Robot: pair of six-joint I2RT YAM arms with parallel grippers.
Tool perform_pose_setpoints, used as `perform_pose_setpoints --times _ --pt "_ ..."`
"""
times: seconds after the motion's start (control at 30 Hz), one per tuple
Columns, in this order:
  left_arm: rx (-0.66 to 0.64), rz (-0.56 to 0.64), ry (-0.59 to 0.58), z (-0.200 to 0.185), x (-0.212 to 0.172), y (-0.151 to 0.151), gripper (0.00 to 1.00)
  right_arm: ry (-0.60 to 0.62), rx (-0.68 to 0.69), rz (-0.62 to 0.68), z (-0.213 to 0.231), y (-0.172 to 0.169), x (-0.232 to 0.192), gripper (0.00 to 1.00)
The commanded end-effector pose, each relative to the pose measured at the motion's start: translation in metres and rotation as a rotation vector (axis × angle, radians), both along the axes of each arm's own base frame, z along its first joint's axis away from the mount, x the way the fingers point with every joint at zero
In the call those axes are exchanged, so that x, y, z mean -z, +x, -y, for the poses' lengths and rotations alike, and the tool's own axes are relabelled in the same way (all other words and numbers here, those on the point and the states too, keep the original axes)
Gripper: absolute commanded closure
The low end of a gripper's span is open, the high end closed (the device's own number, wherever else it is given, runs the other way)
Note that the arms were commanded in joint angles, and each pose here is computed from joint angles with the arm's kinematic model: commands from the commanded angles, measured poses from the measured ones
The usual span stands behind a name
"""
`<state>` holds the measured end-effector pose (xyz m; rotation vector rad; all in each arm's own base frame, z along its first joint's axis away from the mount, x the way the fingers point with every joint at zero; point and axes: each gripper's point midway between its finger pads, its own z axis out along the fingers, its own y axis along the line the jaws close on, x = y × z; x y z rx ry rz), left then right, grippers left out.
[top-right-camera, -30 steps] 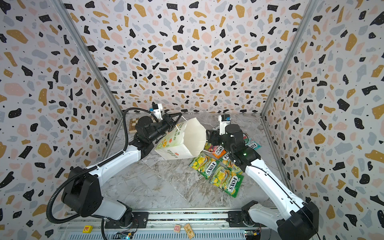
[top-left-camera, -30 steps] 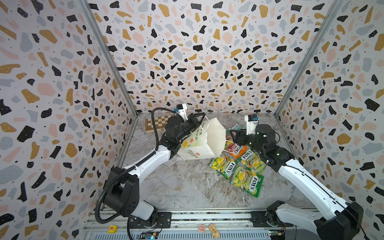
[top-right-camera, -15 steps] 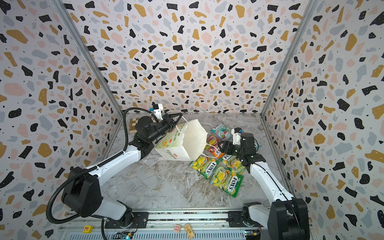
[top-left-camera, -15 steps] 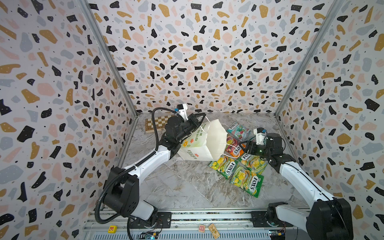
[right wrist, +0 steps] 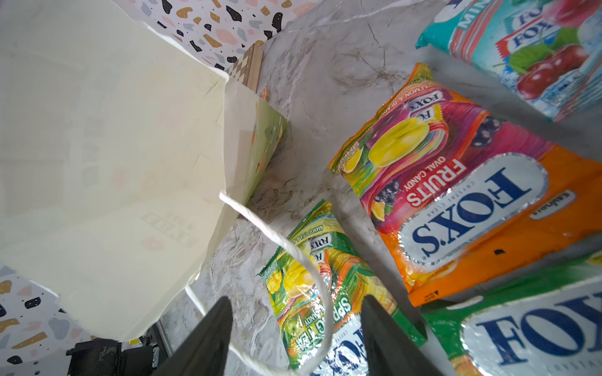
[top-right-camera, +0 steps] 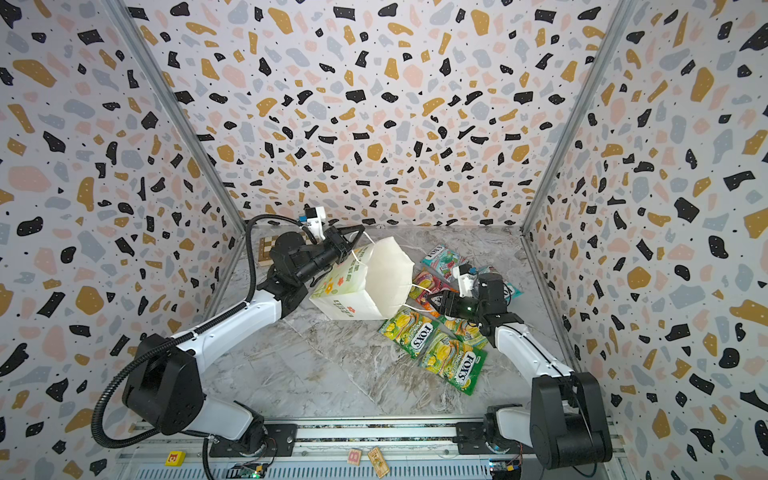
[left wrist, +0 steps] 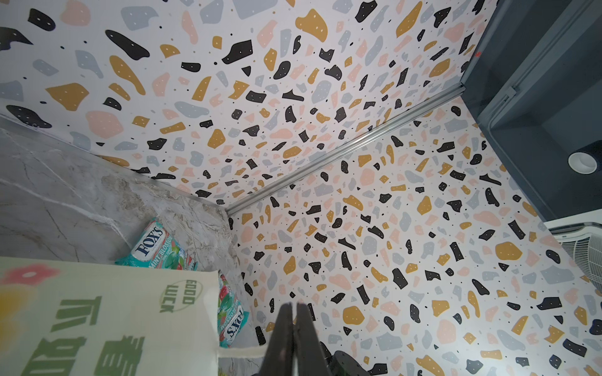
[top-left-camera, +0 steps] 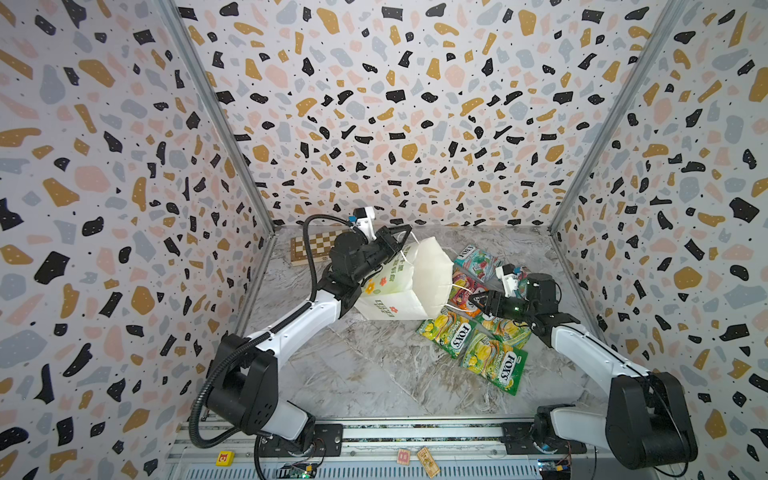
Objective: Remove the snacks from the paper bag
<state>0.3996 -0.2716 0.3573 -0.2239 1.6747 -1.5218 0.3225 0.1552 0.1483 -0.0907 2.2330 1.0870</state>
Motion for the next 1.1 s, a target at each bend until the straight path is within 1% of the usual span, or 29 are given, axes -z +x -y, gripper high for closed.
perform_pose_setpoints --times 0.0,0.07,0.13,0.2,0.27,0.33,0.43,0.47,0.6,0.77,0.87,1.07 --pt "0.022 0.104 -0.049 -0.002 -0.041 -0.01 1.0 0.015 -0.021 0.01 -0.004 0.0 0.003 0.36" --pt "0.023 0.105 -0.052 -0.001 -0.042 -0.011 1.0 0.022 -0.031 0.008 -0.006 0.001 0.004 0.37" --pt "0.027 0.104 -0.055 -0.001 -0.042 -0.012 1.0 0.037 -0.046 0.015 -0.009 0.001 0.0 0.44" --pt "0.029 0.106 -0.06 0.0 -0.043 -0.012 1.0 0.045 -0.054 0.034 -0.011 0.002 -0.006 0.56" --pt "0.032 0.105 -0.064 0.0 -0.044 -0.013 1.0 0.048 -0.05 0.047 -0.011 0.003 -0.012 0.73" --pt "0.033 0.111 -0.066 0.0 -0.047 -0.013 1.0 0.041 -0.031 0.067 -0.009 0.006 -0.023 0.86" --pt "0.029 0.116 -0.057 -0.001 -0.048 -0.014 1.0 0.004 0.0 0.115 -0.004 0.01 -0.046 0.98" --pt "0.025 0.118 -0.049 -0.001 -0.049 -0.014 1.0 -0.009 0.01 0.133 -0.002 0.012 -0.055 1.0" --pt "-0.002 0.121 -0.009 -0.005 -0.047 -0.013 1.0 -0.046 0.036 0.219 0.001 0.017 -0.099 1.0" --pt "-0.058 0.118 0.051 -0.017 -0.041 -0.009 1.0 -0.042 0.02 0.293 -0.006 0.022 -0.141 1.0" --pt "-0.106 0.11 0.105 -0.027 -0.036 -0.007 1.0 -0.045 0.011 0.318 -0.012 0.028 -0.152 1.0" --pt "-0.183 0.08 0.194 -0.046 -0.016 -0.003 1.0 -0.055 -0.054 0.288 -0.037 0.045 -0.144 1.0"
